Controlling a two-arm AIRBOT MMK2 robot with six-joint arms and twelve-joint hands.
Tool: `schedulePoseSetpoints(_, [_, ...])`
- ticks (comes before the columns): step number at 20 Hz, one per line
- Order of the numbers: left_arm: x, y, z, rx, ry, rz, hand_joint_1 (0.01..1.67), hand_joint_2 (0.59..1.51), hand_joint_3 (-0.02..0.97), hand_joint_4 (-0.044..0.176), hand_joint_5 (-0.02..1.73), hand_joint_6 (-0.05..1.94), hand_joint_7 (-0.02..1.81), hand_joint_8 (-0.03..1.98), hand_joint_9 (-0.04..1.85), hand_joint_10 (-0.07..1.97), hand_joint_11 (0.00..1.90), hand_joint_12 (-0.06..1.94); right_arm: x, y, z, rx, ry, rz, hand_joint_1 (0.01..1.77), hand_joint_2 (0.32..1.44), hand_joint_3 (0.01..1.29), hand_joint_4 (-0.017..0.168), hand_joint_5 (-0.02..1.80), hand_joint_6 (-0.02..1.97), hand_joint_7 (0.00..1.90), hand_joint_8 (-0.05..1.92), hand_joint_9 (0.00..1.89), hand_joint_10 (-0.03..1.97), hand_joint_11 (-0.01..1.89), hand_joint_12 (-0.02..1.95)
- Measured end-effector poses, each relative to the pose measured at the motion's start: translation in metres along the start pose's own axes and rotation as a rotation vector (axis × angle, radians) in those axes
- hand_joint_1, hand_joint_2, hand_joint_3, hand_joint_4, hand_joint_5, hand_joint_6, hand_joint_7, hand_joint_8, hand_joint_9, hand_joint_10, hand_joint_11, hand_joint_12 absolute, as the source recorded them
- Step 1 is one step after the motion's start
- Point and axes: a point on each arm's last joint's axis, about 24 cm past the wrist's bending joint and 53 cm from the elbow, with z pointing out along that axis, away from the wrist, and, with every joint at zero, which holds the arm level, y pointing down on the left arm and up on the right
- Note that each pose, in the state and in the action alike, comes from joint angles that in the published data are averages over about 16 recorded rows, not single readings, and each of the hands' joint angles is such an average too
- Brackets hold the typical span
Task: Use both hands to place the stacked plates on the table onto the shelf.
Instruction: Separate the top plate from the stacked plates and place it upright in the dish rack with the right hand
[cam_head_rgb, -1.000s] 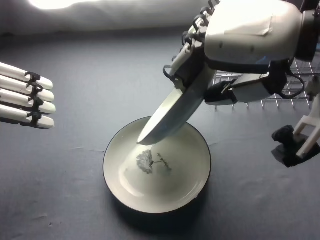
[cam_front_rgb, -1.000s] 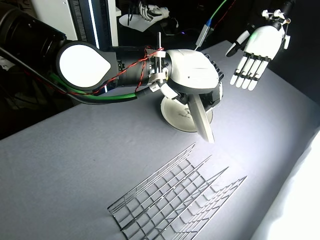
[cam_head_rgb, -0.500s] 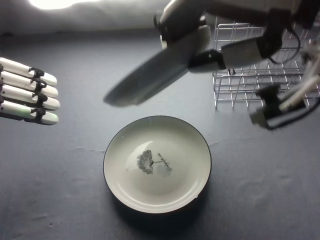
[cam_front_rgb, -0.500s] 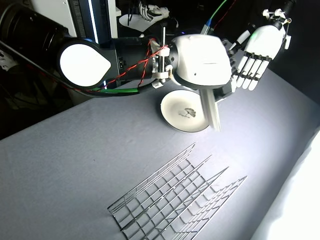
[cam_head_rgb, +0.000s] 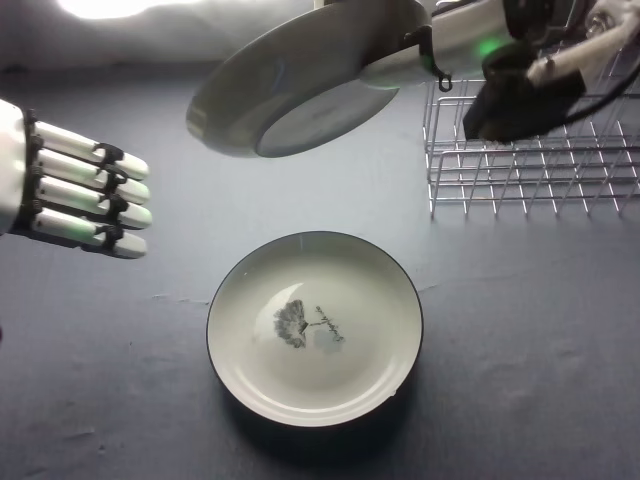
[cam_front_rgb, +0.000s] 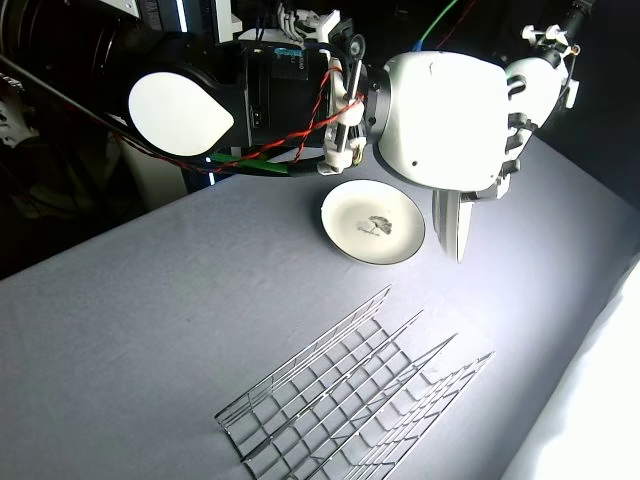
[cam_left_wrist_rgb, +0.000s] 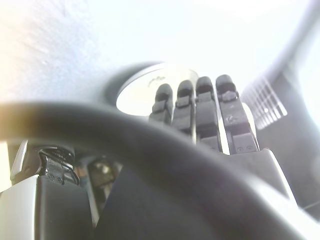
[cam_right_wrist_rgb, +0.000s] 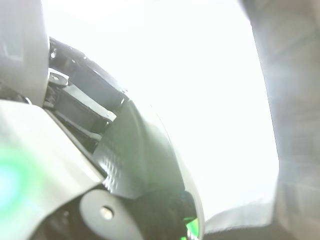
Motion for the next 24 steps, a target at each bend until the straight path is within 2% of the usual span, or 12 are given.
schedulePoseSetpoints(12, [-0.014,-0.022,0.038,0.060,-0.055,-0.028,0.02,1.125,0.012,0.001,0.08,0.02,0.04,0.00,0.03,0.01,0.02,0.01,-0.041,-0.012,0.004,0.083,-0.099,0.254,1.41,1.00,0.01,-0.007,0.92,0.91,1.07,0.83,1.04,0.99,0.90,1.18])
schedulePoseSetpoints(18, [-0.007,-0.035,0.058,0.084,-0.050,-0.031,0.02,1.126,0.012,0.001,0.08,0.02,0.04,0.00,0.03,0.01,0.02,0.01,-0.058,-0.015,-0.003,0.103,-0.132,0.294,1.41,1.00,0.01,-0.007,0.91,0.91,1.07,0.83,1.03,1.02,0.89,1.22])
schedulePoseSetpoints(24, [-0.003,-0.041,0.072,0.090,-0.051,-0.033,0.02,1.126,0.012,0.001,0.08,0.02,0.05,0.00,0.03,0.01,0.02,0.01,-0.075,-0.021,-0.019,0.128,-0.164,0.295,1.41,1.00,0.01,-0.007,0.91,0.91,1.06,0.85,1.01,1.05,0.86,1.25])
